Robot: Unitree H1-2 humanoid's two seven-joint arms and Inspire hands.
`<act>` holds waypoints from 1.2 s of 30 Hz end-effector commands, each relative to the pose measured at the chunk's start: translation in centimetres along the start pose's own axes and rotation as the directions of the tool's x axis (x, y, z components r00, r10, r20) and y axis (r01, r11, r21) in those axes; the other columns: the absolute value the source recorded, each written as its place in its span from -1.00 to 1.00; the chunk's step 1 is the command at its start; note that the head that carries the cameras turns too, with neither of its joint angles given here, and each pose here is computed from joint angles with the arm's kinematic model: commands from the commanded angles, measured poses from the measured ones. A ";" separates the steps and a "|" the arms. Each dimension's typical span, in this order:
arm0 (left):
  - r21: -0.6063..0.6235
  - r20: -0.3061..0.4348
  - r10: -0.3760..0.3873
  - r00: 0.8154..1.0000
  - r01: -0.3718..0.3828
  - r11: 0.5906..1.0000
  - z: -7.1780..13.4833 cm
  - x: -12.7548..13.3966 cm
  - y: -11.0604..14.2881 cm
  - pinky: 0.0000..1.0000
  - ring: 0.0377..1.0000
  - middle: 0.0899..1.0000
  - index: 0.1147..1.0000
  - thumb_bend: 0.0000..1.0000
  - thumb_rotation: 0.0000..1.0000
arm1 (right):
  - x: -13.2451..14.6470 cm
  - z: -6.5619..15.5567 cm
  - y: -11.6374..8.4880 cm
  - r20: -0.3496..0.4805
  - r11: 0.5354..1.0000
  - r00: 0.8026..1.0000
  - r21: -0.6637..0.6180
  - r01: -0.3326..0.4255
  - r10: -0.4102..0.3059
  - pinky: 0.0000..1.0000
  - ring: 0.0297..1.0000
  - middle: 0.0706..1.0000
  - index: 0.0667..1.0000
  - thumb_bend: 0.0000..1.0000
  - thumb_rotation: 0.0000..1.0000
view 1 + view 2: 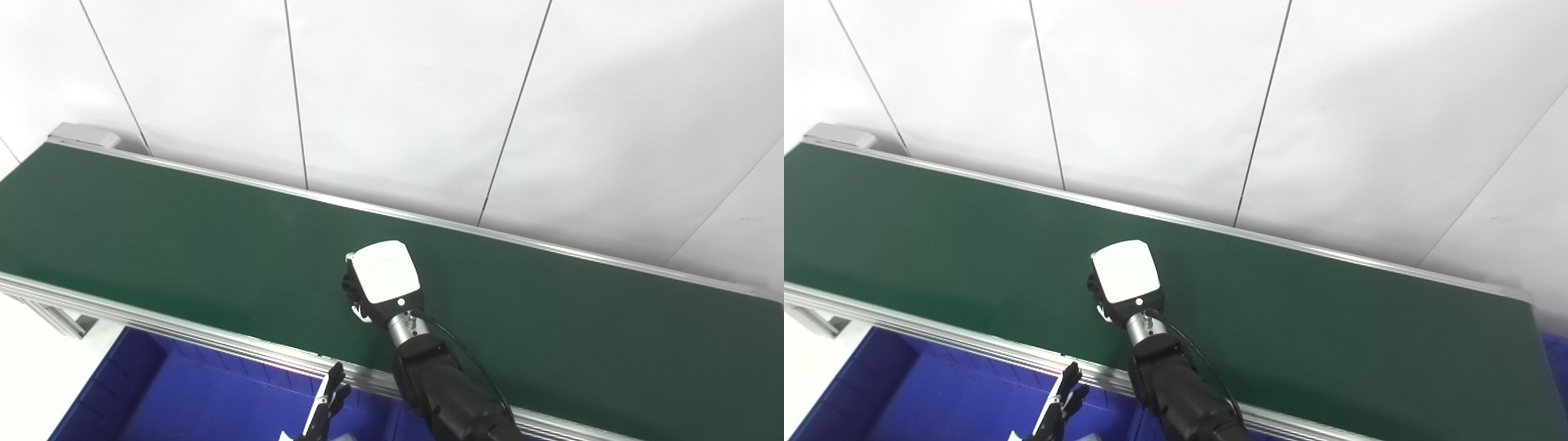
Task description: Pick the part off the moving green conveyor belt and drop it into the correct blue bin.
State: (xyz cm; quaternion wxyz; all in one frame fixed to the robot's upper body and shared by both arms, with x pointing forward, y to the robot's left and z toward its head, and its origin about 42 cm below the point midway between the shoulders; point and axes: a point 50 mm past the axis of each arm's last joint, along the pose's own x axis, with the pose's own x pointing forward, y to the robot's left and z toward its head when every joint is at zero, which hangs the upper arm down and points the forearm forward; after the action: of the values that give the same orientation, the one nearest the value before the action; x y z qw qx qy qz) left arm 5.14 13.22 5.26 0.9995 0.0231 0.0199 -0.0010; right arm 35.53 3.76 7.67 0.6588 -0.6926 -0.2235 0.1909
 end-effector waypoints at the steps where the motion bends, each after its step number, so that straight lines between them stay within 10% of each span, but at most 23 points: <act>1: -0.130 0.044 -0.009 0.999 0.015 0.991 2.3 -0.6 -5.0 0.87 0.86 0.99 1.00 0.33 0.65 | -1.2 -0.6 2.0 -0.027 0.993 0.993 -0.008 -0.114 0.114 -0.90 -0.84 -0.73 -0.09 0.04 -0.75; 11: -0.149 0.039 -0.013 0.999 0.019 0.989 2.2 -0.3 -4.9 0.78 0.80 0.96 1.00 0.26 0.61 | -1.4 -2.3 0.4 -0.055 0.995 0.995 0.058 -0.076 0.080 -0.91 -0.84 -0.74 -0.10 0.04 -0.76; 18: -0.135 0.045 -0.020 0.999 0.026 0.990 2.1 -0.1 -4.3 0.73 0.78 0.95 1.00 0.23 0.62 | -2.5 -3.9 -1.9 -0.059 0.989 0.996 0.127 0.077 -0.070 -0.87 -0.81 -0.69 -0.10 0.03 -0.76; 36: -0.147 0.014 -0.035 0.999 0.037 0.988 3.1 -0.1 0.2 0.98 0.96 1.00 1.00 0.22 0.74 | -12.3 -4.5 -12.0 -0.150 0.892 0.950 0.329 0.310 -0.275 -0.82 -0.75 -0.63 -0.11 0.02 -0.74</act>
State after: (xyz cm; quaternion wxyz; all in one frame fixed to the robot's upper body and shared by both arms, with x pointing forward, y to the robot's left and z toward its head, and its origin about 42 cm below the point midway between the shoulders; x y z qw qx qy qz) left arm 5.17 13.63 7.47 0.9987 -0.0383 0.0264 -0.0214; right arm 27.47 -6.42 18.16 0.7966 -0.5422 -0.2420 0.1134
